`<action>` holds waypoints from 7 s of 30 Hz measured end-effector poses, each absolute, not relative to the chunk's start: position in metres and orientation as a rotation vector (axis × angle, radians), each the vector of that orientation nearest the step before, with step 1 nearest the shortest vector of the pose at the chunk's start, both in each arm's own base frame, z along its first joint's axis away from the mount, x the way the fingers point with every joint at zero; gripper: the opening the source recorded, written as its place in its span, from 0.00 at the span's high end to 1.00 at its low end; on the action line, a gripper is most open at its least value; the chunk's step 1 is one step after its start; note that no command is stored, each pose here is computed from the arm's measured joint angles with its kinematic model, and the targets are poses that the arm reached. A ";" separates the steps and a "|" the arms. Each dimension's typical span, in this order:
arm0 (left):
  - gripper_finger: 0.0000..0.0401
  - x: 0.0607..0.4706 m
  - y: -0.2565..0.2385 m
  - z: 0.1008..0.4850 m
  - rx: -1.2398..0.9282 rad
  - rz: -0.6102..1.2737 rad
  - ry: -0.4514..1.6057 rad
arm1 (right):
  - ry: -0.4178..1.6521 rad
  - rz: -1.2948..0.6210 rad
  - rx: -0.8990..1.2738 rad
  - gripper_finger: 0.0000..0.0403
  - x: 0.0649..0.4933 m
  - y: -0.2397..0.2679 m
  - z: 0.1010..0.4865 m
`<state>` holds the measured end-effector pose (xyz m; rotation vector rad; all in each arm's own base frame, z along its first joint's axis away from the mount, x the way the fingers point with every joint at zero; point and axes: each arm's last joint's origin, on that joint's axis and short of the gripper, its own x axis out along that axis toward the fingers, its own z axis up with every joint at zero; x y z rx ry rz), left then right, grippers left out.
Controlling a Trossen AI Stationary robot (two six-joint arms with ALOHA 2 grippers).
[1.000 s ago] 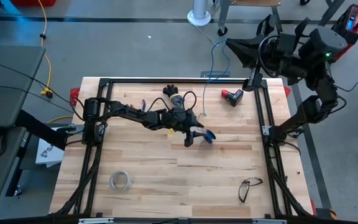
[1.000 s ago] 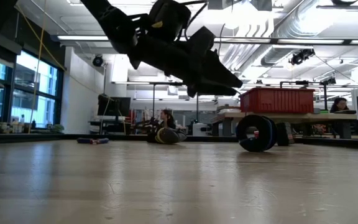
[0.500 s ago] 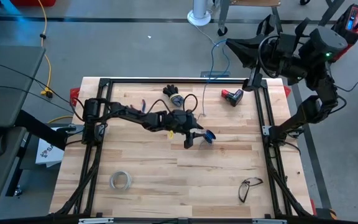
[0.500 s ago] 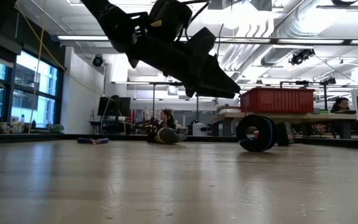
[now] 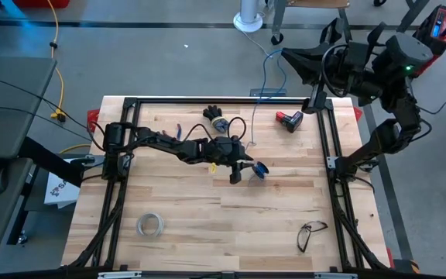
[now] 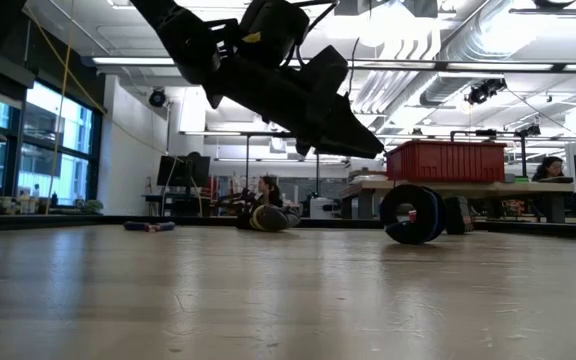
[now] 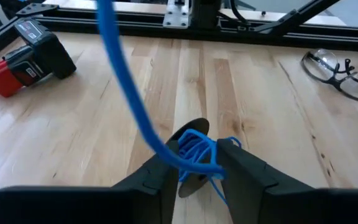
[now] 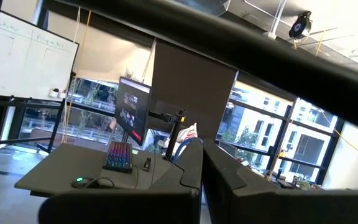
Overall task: Coil cords
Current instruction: Uncoil the blue wire from the black spool
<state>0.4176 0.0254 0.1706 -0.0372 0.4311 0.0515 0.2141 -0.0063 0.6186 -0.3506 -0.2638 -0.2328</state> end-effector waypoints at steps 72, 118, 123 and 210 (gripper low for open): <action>1.00 0.340 0.015 0.295 -0.059 0.024 0.443 | 0.941 -0.490 0.213 0.45 0.270 -0.131 0.373; 1.00 0.230 0.025 0.608 0.056 0.223 -0.513 | 0.854 -0.193 0.132 0.38 0.217 -0.063 0.427; 1.00 0.238 0.025 0.620 0.111 0.222 -0.498 | 0.934 -0.170 0.156 0.38 0.224 -0.056 0.404; 1.00 0.206 0.028 0.624 0.106 0.355 -0.380 | 0.545 -0.211 0.370 0.38 0.366 -0.028 0.203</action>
